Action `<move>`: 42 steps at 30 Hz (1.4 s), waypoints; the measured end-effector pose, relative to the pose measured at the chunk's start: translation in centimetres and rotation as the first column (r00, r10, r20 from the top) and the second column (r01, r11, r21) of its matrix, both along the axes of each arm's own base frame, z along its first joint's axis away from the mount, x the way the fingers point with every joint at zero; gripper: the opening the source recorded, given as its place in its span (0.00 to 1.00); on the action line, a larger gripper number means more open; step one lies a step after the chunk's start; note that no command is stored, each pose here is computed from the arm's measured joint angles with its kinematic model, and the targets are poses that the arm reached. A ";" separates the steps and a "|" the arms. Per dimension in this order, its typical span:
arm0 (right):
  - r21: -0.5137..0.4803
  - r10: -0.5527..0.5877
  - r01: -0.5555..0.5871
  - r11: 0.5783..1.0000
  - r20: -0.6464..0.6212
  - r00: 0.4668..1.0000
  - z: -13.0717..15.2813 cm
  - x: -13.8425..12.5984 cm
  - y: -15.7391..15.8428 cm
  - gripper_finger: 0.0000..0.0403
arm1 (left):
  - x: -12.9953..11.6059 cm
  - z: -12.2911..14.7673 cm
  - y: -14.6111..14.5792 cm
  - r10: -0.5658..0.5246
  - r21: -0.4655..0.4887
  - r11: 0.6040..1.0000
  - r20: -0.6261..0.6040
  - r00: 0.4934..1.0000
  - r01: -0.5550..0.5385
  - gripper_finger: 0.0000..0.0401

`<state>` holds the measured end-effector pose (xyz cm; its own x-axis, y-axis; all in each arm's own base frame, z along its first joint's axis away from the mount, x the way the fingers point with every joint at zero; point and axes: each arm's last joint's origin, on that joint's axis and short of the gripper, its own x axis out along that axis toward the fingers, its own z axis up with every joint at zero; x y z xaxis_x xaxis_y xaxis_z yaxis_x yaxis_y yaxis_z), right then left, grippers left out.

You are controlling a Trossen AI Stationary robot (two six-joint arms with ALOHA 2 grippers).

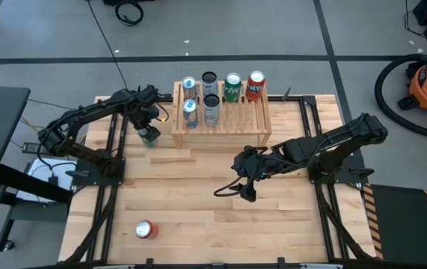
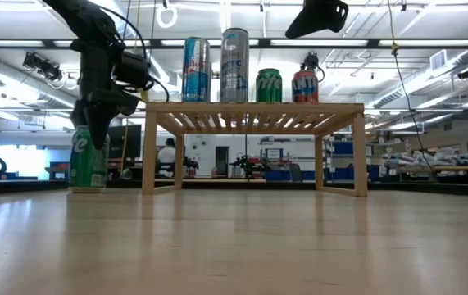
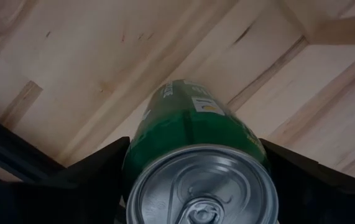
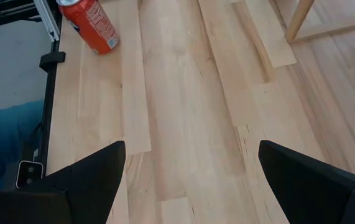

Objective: Place canned beverage on shelf
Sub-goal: Put the green soda can aligned with the other green soda can on the shelf

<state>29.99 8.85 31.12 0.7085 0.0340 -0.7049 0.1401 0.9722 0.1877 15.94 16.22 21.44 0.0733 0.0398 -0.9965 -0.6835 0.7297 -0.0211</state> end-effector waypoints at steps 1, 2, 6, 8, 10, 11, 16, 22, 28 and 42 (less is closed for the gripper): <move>0.000 0.000 0.000 1.000 0.000 1.000 0.0 0.0 0.0 0.94 | 0.0 0.0 0.0 0.005 0.003 1.000 0.004 1.000 -0.005 0.82; 0.000 0.000 0.000 1.000 0.000 1.000 0.0 0.0 0.0 0.94 | 0.1 0.0 0.1 0.006 0.006 1.000 0.006 1.000 -0.006 0.82; 0.000 0.000 0.000 1.000 0.000 1.000 0.0 0.0 0.0 0.94 | 0.1 0.0 0.1 0.005 0.007 1.000 0.007 1.000 -0.005 0.82; 0.000 0.000 0.000 1.000 0.000 1.000 0.0 0.0 0.0 0.94 | 0.1 0.0 0.1 0.005 0.007 1.000 0.006 1.000 -0.005 0.82; 0.000 0.000 0.000 1.000 0.000 1.000 0.0 0.0 0.0 0.94 | 0.1 0.0 0.1 0.005 0.007 1.000 0.006 1.000 -0.005 0.82; 0.000 0.000 0.000 1.000 0.000 1.000 0.0 0.0 0.0 0.94 | 0.1 0.0 0.1 0.004 0.006 1.000 0.006 1.000 -0.004 0.82; 0.000 0.000 0.000 1.000 0.000 1.000 0.0 0.0 0.0 0.94 | 0.1 0.0 0.1 0.014 0.005 1.000 0.005 1.000 -0.014 0.82; 0.000 0.000 0.000 1.000 0.000 1.000 0.0 0.0 0.0 0.94 | 0.1 0.0 0.1 0.035 0.014 0.999 0.015 0.999 -0.036 0.82; 0.000 0.000 0.000 1.000 0.000 1.000 0.0 0.0 0.0 0.94 | 0.1 0.0 0.2 0.033 0.016 0.999 0.013 0.999 -0.033 0.82; 0.000 0.000 0.000 1.000 0.000 1.000 0.0 0.0 0.0 0.94 | -0.2 0.0 -0.2 -0.033 -0.014 0.999 -0.024 0.999 0.033 0.99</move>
<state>29.99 8.85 31.12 0.7086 0.0340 -0.7048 0.1401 0.9722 0.1878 15.75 16.05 21.42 0.0497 0.0242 -0.9985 -0.6594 0.7516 -0.0146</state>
